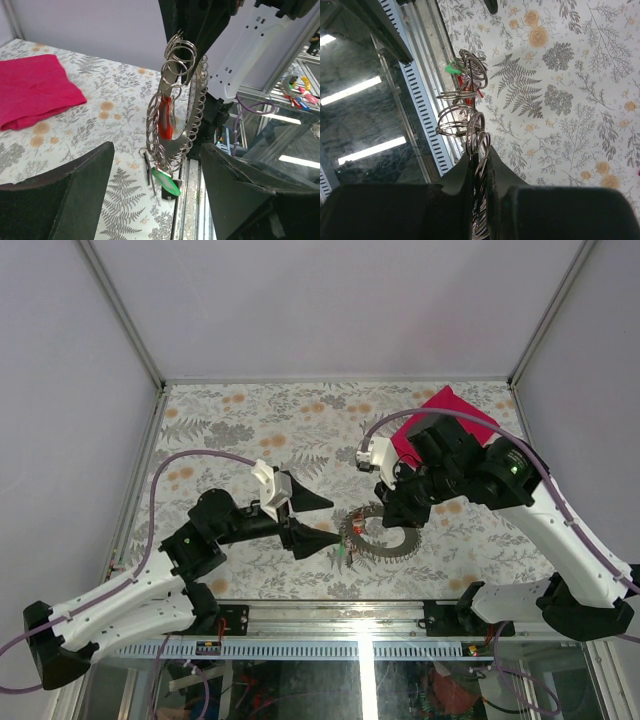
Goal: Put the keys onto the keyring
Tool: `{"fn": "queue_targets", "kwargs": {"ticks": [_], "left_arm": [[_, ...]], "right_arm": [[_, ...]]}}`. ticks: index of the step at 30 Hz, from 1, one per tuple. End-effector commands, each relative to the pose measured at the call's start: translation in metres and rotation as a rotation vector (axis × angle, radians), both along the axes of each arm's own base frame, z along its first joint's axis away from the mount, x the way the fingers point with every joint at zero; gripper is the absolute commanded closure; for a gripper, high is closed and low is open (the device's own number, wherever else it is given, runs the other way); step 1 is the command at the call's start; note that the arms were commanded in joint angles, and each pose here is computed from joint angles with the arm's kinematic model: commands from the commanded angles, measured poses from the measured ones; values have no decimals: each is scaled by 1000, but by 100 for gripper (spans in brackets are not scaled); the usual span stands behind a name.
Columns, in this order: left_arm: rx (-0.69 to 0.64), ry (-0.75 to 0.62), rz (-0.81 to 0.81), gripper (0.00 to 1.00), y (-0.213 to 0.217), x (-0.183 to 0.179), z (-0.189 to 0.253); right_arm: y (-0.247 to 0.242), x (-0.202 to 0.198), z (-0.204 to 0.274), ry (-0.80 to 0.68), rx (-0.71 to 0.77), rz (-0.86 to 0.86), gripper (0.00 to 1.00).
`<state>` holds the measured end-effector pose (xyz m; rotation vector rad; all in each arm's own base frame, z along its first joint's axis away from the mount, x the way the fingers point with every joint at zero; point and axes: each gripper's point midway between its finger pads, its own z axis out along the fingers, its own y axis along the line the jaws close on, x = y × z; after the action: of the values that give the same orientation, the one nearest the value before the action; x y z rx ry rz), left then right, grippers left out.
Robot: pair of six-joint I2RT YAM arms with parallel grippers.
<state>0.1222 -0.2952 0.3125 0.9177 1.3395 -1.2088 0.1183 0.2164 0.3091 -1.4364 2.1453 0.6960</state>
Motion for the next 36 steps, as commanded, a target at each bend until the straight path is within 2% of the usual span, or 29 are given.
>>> {"fn": "queue_targets", "kwargs": {"ticks": [1, 6, 9, 20, 27, 30, 33, 36], "left_arm": [[-80, -104, -114, 30, -12, -12, 24], [-79, -90, -151, 33, -22, -11, 19], [-78, -82, -174, 39, -26, -12, 16], [-69, -57, -258, 73, -33, -22, 10], [-72, -56, -282, 98, -30, -28, 13], [-68, -52, -295, 100, -30, -30, 16], [-42, -46, -273, 100, -30, -26, 19], [1, -24, -165, 100, -26, -10, 21]], "right_arm": [[4, -11, 24, -54, 97, 83, 100], [9, -16, 31, -62, 147, 120, 100], [10, -19, 34, -62, 168, 139, 100], [12, -19, 45, -108, 217, 157, 100], [14, -19, 47, -136, 252, 166, 100], [14, -20, 50, -158, 282, 169, 100], [12, -15, 55, -206, 305, 141, 91], [7, -5, 63, -287, 334, 76, 70]]}}
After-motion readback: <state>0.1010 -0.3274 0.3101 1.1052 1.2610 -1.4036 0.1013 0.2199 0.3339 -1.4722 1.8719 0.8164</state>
